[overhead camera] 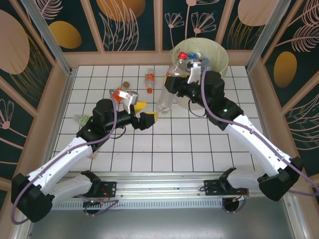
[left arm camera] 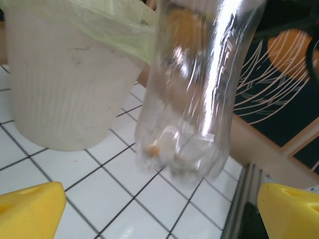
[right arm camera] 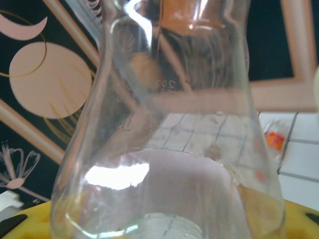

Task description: Put the plastic bottles in the bin

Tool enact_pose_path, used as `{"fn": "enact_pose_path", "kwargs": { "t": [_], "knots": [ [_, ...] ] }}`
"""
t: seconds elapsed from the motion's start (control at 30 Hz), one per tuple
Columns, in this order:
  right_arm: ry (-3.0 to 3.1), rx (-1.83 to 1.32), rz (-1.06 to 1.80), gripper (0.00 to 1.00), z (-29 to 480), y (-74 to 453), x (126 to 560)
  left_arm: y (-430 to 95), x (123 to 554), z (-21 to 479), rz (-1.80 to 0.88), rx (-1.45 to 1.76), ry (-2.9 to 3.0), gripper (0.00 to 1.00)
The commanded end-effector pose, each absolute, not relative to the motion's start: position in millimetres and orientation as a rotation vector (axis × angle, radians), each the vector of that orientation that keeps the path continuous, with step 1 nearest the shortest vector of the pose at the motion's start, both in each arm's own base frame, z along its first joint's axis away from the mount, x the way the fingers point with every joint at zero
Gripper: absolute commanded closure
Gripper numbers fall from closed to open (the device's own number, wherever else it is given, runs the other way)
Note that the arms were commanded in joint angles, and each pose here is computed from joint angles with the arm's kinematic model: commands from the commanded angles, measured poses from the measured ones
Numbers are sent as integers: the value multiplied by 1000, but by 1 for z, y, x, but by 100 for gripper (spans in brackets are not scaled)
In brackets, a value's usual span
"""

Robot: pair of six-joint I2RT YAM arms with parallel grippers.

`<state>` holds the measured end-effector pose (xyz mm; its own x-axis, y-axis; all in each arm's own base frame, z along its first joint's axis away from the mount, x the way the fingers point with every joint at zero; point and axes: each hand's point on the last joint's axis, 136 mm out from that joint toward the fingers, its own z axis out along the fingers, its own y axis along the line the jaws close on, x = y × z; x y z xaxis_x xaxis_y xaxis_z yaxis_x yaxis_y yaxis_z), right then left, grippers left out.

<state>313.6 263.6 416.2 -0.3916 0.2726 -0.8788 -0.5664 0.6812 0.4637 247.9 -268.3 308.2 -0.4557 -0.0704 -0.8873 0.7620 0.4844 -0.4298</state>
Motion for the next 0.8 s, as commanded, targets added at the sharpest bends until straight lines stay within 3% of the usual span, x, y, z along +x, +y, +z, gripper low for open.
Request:
{"fn": "enact_pose_path", "kwargs": {
  "t": [0.0, 0.4, 0.77],
  "knots": [
    [1653, -207, 768, 47, 456, 231, 319, -250, 252, 307, -900, 619, 1817, 1],
    [1471, -40, 538, 47, 518, 154, 354, -232, 252, 315, -795, 587, 1740, 1],
    [1498, 136, 377, 48, 513, 100, 426, -230, 253, 307, -776, 581, 1773, 1]
  ]
}}
